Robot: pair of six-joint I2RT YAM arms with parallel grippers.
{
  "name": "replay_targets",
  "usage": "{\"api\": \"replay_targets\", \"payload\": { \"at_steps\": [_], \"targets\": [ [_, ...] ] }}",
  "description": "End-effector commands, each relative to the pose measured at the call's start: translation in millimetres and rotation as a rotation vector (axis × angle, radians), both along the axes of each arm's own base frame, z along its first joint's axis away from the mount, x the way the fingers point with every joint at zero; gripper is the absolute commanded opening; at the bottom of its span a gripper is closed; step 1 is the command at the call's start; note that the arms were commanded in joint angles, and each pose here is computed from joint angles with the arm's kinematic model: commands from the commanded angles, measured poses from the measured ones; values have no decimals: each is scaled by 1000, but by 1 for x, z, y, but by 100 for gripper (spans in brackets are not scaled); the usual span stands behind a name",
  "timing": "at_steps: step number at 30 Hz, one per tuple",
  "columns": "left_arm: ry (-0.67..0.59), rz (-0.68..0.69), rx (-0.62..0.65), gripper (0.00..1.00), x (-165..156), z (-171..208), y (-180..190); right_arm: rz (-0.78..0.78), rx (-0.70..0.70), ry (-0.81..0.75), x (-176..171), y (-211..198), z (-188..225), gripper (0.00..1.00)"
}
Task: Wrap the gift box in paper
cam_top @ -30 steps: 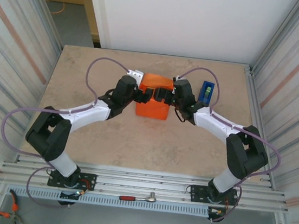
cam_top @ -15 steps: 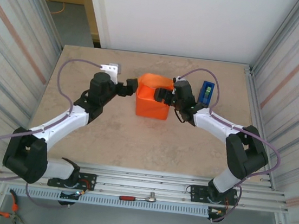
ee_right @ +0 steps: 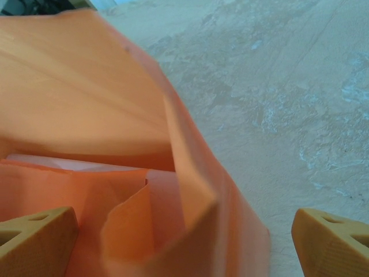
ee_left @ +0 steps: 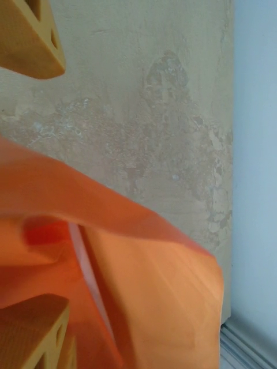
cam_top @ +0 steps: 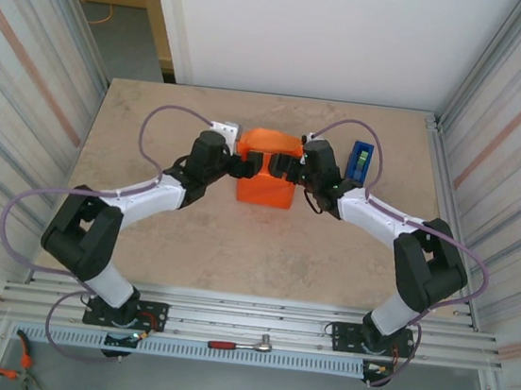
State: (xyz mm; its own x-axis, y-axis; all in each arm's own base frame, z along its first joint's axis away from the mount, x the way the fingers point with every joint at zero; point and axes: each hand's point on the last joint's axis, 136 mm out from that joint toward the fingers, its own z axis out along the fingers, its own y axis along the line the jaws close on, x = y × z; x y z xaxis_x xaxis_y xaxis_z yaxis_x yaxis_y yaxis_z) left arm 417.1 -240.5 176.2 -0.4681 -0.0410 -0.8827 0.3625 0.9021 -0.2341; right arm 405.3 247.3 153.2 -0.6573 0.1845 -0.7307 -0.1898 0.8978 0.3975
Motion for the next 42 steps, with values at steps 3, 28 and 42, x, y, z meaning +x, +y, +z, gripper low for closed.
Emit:
{"api": "replay_targets", "payload": {
  "at_steps": [3,28,42],
  "targets": [
    [-67,26,41,81,10,6,-5,-16,-6,87,-8,-13,-5,99],
    [-16,41,104,55,3,-18,-13,-152,-54,-138,7,-20,13,92],
    [-11,21,87,25,4,-13,-23,-121,-183,-93,5,-13,-14,49]
  ]
}}
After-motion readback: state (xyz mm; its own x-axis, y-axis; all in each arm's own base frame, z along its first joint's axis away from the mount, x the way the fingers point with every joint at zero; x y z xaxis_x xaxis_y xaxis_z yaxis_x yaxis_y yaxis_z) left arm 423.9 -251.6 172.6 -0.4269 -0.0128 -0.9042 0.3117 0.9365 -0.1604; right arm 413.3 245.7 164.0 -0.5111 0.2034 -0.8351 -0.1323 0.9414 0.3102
